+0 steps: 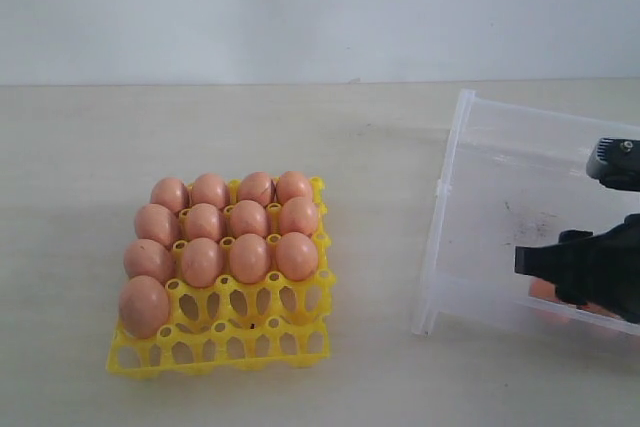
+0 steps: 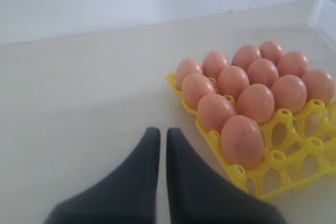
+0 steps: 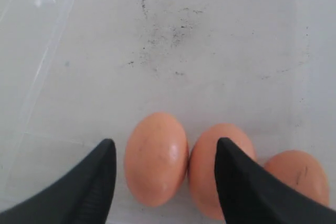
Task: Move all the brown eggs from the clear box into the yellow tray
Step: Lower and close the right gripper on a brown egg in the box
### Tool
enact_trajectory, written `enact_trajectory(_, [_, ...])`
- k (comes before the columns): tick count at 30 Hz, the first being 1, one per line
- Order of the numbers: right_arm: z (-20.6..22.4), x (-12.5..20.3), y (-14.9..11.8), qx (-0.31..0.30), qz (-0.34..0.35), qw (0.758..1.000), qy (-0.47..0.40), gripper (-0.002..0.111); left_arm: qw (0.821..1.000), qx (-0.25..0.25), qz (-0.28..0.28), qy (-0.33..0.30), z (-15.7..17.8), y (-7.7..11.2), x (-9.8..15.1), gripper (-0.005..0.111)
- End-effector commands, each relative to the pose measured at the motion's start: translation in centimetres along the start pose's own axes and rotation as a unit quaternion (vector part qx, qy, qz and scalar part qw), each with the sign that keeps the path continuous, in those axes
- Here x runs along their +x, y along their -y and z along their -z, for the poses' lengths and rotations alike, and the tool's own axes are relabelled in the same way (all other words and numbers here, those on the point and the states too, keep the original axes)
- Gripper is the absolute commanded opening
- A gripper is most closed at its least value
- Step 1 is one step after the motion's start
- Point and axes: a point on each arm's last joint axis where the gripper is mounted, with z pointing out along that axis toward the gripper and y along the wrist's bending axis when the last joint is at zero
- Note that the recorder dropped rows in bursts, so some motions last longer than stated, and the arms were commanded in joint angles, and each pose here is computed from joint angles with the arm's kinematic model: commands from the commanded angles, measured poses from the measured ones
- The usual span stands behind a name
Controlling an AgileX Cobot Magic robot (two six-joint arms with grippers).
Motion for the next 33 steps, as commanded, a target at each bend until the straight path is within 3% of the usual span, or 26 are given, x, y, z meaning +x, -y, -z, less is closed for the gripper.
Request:
enact_trajectory(1, [-1.7, -0.1, -0.7, 0.006, 0.013, 1.000, -0.027, 0.047, 1.000, 0.002, 0.003, 0.002, 0.0, 0.0, 0.0, 0.004])
enact_trajectory(12, [-5.4, 0.3, -1.7, 0.018, 0.022, 0.996, -0.083, 0.045, 1.000, 0.002, 0.003, 0.002, 0.0, 0.0, 0.0, 0.004])
enact_trajectory(14, [-5.8, 0.3, -2.1, 0.003, 0.019, 0.996, -0.091, 0.035, 1.000, 0.002, 0.003, 0.002, 0.0, 0.0, 0.0, 0.004])
enact_trajectory(18, [-6.1, -0.2, -3.7, -0.062, 0.033, 0.993, -0.099, -0.001, 1.000, 0.002, 0.003, 0.002, 0.0, 0.0, 0.0, 0.004])
enact_trajectory(28, [-7.8, -0.9, -8.4, -0.104, 0.081, 0.987, -0.096, 0.000, 1.000, 0.002, 0.003, 0.002, 0.0, 0.0, 0.0, 0.004])
enact_trajectory(33, [-9.2, 0.5, -11.6, -0.144, 0.113, 0.976, -0.122, 0.000, 1.000, 0.002, 0.003, 0.002, 0.0, 0.0, 0.0, 0.004])
